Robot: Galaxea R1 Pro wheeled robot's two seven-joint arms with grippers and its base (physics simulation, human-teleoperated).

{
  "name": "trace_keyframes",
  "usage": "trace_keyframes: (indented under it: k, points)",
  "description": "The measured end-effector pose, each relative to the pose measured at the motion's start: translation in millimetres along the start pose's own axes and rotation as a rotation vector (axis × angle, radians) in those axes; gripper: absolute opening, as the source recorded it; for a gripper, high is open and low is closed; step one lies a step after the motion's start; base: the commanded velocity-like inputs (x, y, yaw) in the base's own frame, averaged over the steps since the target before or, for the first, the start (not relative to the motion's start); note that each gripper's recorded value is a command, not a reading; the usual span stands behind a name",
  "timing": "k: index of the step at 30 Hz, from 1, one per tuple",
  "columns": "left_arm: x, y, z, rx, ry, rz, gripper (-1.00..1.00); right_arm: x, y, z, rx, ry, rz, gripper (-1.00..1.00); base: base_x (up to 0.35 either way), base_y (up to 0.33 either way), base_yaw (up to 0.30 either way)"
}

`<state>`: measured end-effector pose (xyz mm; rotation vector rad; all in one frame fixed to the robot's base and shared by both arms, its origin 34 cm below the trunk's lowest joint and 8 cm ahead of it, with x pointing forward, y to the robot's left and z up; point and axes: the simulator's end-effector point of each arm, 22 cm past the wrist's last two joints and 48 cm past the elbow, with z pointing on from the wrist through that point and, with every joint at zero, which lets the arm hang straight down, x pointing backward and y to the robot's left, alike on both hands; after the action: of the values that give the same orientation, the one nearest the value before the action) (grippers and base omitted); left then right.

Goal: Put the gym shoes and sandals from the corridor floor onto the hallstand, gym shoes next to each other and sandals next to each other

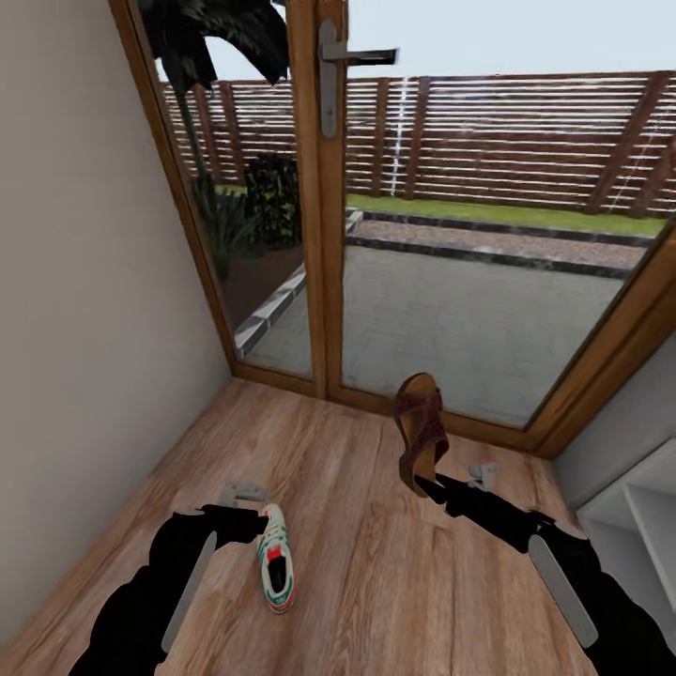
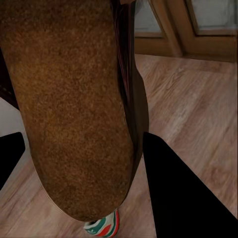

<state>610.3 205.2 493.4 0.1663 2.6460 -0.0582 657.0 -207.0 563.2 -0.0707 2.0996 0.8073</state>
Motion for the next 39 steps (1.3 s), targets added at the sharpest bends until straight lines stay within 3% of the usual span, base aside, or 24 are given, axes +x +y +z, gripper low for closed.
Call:
trace_keyframes:
  k: [22,39]
  points:
    - [-6.2,0.1,-6.0,-0.001,-0.017,0.001,1.0,-8.0,4.1,-2.7,-0.003,-0.015,-0.009,-1.0,0.0,0.0,-0.276]
    - [-7.3,0.1,-6.9,0.003,-0.019,-0.003,1.0,-7.9,4.6,-2.8,-0.001,-0.012,-0.018,-1.0,0.0,0.0,-0.026]
